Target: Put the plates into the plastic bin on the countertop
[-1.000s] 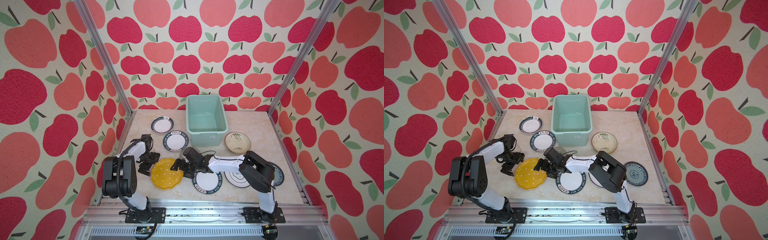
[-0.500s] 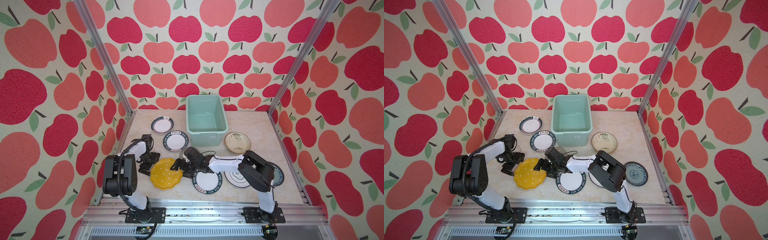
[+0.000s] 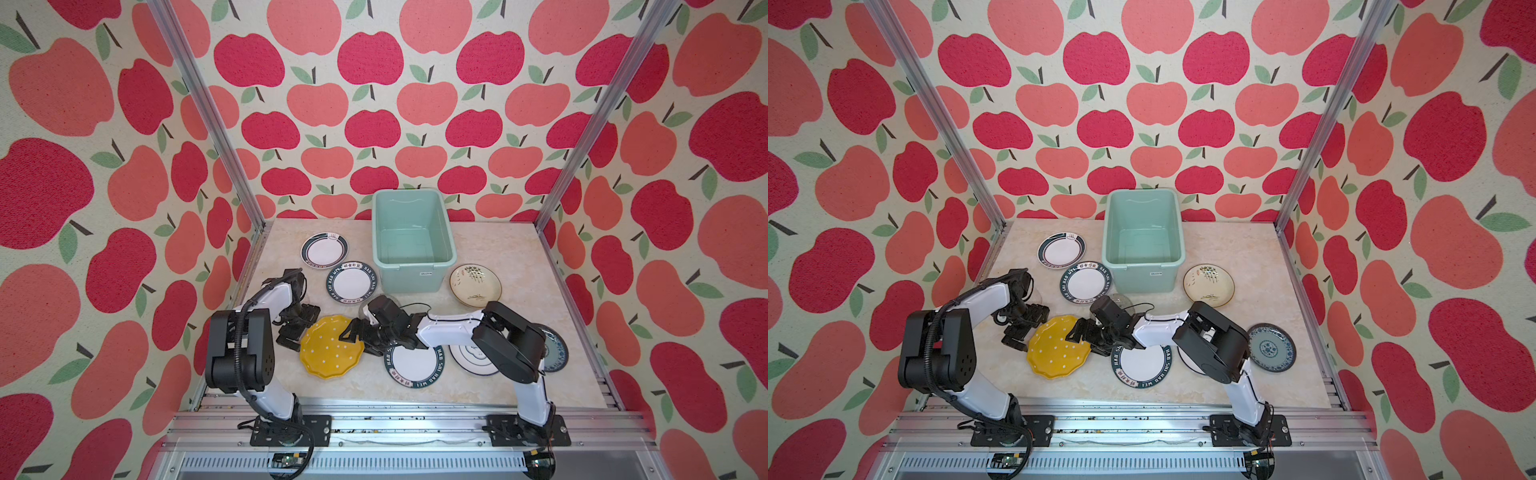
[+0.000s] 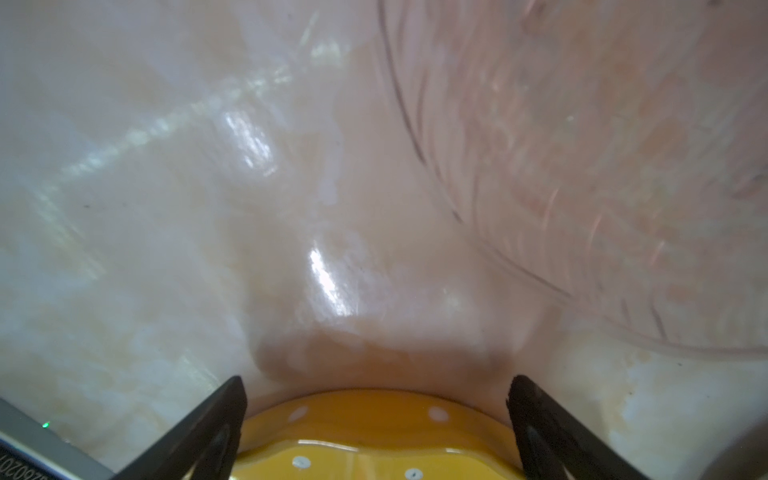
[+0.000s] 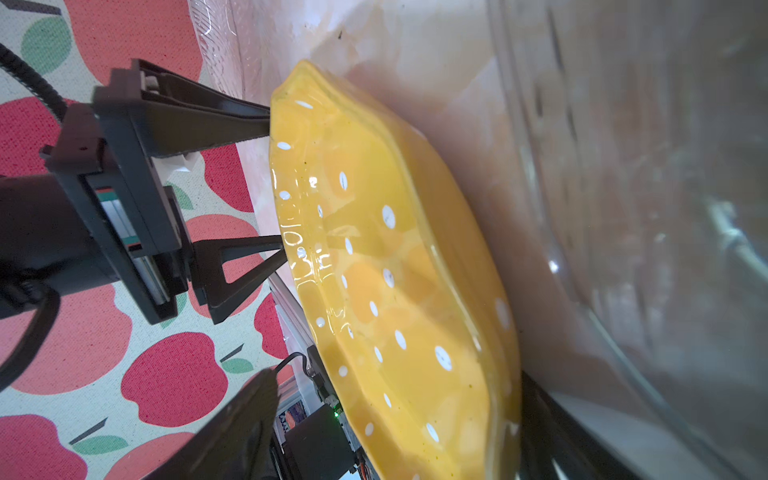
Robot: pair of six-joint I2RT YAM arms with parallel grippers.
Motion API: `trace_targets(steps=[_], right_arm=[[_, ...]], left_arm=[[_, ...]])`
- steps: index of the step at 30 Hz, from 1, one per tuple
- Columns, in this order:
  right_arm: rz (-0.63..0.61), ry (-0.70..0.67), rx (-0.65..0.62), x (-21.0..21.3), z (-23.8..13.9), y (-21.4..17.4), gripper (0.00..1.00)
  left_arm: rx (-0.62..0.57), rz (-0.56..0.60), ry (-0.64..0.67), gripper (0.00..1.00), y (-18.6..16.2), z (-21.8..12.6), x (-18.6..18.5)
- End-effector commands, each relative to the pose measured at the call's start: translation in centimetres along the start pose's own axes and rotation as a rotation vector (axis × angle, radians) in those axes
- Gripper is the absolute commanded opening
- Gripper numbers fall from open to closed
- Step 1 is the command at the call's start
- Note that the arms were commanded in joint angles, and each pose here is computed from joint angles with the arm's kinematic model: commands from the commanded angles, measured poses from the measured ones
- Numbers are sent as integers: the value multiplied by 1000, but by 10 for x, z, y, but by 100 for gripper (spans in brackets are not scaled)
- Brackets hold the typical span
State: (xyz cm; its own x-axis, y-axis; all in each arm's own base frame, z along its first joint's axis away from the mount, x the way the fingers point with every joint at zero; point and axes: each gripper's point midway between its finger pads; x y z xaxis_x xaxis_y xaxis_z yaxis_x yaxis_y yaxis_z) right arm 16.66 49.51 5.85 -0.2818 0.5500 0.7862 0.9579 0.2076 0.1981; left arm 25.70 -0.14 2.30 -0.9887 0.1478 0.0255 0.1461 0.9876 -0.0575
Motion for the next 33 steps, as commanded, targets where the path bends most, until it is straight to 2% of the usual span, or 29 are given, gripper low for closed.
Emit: trace_targets(steps=[1, 17, 21, 27, 33], right_arm=[[-126, 192, -66, 60, -2, 16, 85], [-140, 175, -61, 65, -3, 16, 51], [-150, 172, -57, 68, -3, 16, 40], [-185, 160, -54, 76, -6, 16, 33], [-234, 116, -63, 85, -18, 16, 20]], left_arm=[[111, 0, 57, 100, -24, 8, 14], [116, 12, 44, 100, -23, 2, 15], [120, 17, 41, 100, -23, 0, 15], [115, 29, 32, 100, -21, -6, 16], [104, 45, -2, 100, -20, -21, 14]])
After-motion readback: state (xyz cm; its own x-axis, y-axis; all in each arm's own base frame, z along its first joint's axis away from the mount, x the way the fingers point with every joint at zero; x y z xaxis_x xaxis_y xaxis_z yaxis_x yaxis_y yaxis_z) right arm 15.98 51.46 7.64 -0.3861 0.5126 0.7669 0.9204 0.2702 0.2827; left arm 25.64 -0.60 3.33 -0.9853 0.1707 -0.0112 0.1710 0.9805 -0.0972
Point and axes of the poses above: each gripper's point midway between its finger pads, its own z axis out along the fingers, its own x axis along the line the jaws close on, y = z × x, and after that the axes turned 15 degrees about -z, right-handed
